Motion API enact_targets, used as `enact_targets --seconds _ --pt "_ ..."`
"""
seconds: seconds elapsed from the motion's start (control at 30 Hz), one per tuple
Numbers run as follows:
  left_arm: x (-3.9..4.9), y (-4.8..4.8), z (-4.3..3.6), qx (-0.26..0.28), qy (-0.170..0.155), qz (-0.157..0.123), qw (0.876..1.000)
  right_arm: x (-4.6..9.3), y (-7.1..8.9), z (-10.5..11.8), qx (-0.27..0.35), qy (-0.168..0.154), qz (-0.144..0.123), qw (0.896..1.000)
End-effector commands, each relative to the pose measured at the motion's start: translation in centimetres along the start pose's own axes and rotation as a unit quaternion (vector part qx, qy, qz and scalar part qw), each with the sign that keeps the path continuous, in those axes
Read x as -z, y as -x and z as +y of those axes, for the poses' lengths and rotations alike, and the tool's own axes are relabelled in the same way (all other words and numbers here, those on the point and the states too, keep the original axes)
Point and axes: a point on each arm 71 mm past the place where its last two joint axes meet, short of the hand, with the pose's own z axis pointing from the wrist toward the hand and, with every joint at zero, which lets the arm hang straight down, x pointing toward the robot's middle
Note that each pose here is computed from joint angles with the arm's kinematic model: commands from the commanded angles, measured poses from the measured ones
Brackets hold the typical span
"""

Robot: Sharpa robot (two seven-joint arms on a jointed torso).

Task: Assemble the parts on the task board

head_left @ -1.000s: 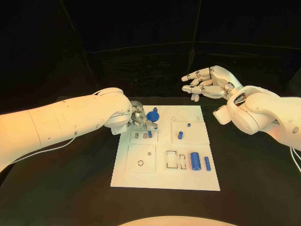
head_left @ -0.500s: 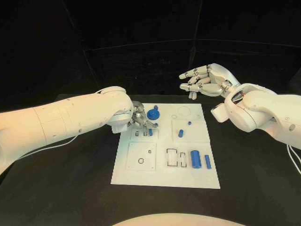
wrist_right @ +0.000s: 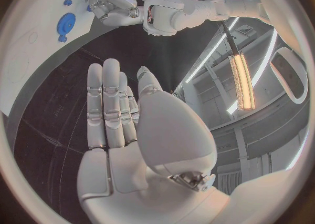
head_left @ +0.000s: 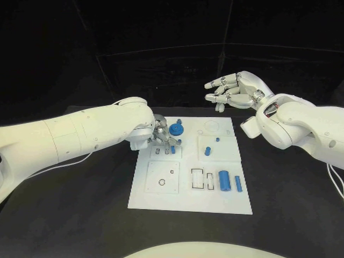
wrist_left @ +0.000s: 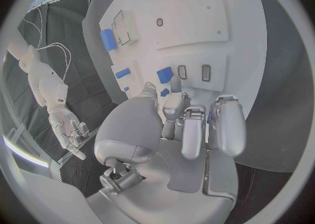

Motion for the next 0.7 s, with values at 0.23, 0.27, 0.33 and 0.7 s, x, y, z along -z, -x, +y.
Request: enact_targets --seconds 0.23,0.27,0.33,0.7 --pt "-0.23 -0.23 -0.41 -0.011 -0.002 0.011 1.0 -0.14 -0.22 0.23 -0.005 0.003 0.006 1.0" --pt "-0.26 -0.25 -0.45 -0.012 -0.002 0.012 1.0 -0.15 -0.24 0.23 -0.006 0.003 0.006 1.0" --pt "-0.31 -0.29 -0.53 -0.013 -0.001 0.014 1.0 -0.17 -0.27 0.24 -0.006 0.003 0.007 1.0" --pt "-0.46 -0.39 -0.62 -0.018 0.004 0.021 1.0 -0.22 -0.27 0.13 -0.017 -0.003 0.007 1.0"
